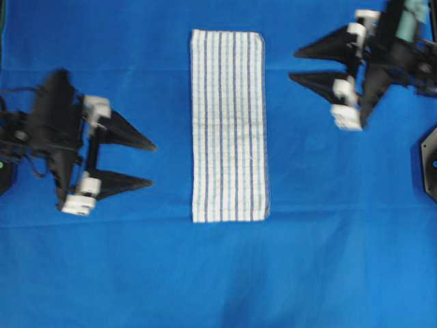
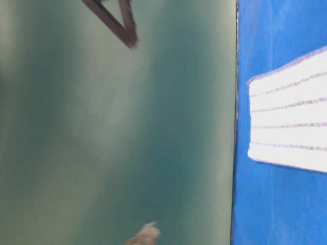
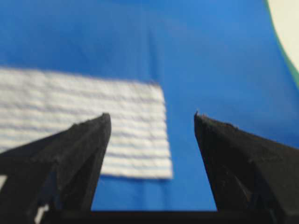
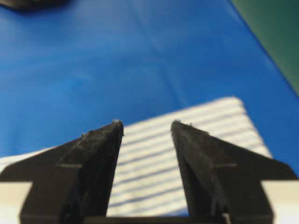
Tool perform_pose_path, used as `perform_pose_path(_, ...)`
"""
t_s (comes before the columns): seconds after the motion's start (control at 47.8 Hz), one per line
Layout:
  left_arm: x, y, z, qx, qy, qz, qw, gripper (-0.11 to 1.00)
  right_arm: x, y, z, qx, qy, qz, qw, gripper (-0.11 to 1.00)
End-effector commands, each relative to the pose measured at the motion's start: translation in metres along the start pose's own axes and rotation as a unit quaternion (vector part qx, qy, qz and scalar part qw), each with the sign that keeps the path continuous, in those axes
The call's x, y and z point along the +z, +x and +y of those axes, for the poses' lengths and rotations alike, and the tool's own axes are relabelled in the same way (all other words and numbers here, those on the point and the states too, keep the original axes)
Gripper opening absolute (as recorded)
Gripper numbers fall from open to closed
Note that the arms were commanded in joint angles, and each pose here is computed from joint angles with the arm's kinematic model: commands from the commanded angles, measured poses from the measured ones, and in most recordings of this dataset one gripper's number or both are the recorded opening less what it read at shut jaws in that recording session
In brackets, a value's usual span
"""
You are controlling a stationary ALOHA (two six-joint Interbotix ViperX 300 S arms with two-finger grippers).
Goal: Fold the blue towel.
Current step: 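Pinch the strip's top corners with both grippers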
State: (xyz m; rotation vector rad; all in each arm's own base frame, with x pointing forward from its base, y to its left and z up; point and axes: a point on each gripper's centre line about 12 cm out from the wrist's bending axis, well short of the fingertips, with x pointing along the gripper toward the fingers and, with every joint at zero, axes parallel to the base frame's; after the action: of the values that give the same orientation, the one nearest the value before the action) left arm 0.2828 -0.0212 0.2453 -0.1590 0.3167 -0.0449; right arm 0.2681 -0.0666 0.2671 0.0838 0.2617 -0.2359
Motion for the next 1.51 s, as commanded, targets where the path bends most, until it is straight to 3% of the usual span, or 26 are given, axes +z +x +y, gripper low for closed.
perform_pose_path(0.0,0.009,-0.011,0.006,0.007,0.013,-0.042,0.999,0.65,0.005,-0.013,0.01,0.02,0.0,-0.03,0.9993,0.53)
perform_pose_path(0.146,0.008,-0.021,0.02,0.03,0.025,-0.064,0.9972,0.65,-0.004,-0.02,0.017,0.036,0.005,-0.031,0.9989,0.53)
perform_pose_path(0.377,0.005,-0.023,0.033,0.053,0.019,-0.062,0.9965,0.65,-0.009,-0.016,0.017,0.036,0.006,-0.024,0.999,0.53)
perform_pose_path(0.586,0.005,-0.013,0.045,0.075,0.014,-0.05,0.9959,0.65,-0.009,-0.01,0.002,0.009,0.013,-0.023,0.9996,0.53)
perform_pose_path(0.795,0.001,0.011,0.095,0.148,-0.009,-0.031,0.9885,0.65,-0.016,0.013,-0.041,-0.064,0.032,0.005,0.9974,0.54)
perform_pose_path(0.983,-0.013,0.037,0.154,0.216,-0.04,0.006,0.9756,0.69,-0.025,0.048,-0.079,-0.111,0.04,0.05,0.9918,0.55)
perform_pose_path(1.234,-0.036,0.067,0.215,0.267,-0.07,0.047,0.9601,0.8,-0.055,0.096,-0.12,-0.144,0.051,0.116,0.9814,0.65)
perform_pose_path(1.485,-0.058,0.086,0.256,0.295,-0.091,0.072,0.9485,0.85,-0.09,0.124,-0.149,-0.164,0.069,0.16,0.9709,0.65)
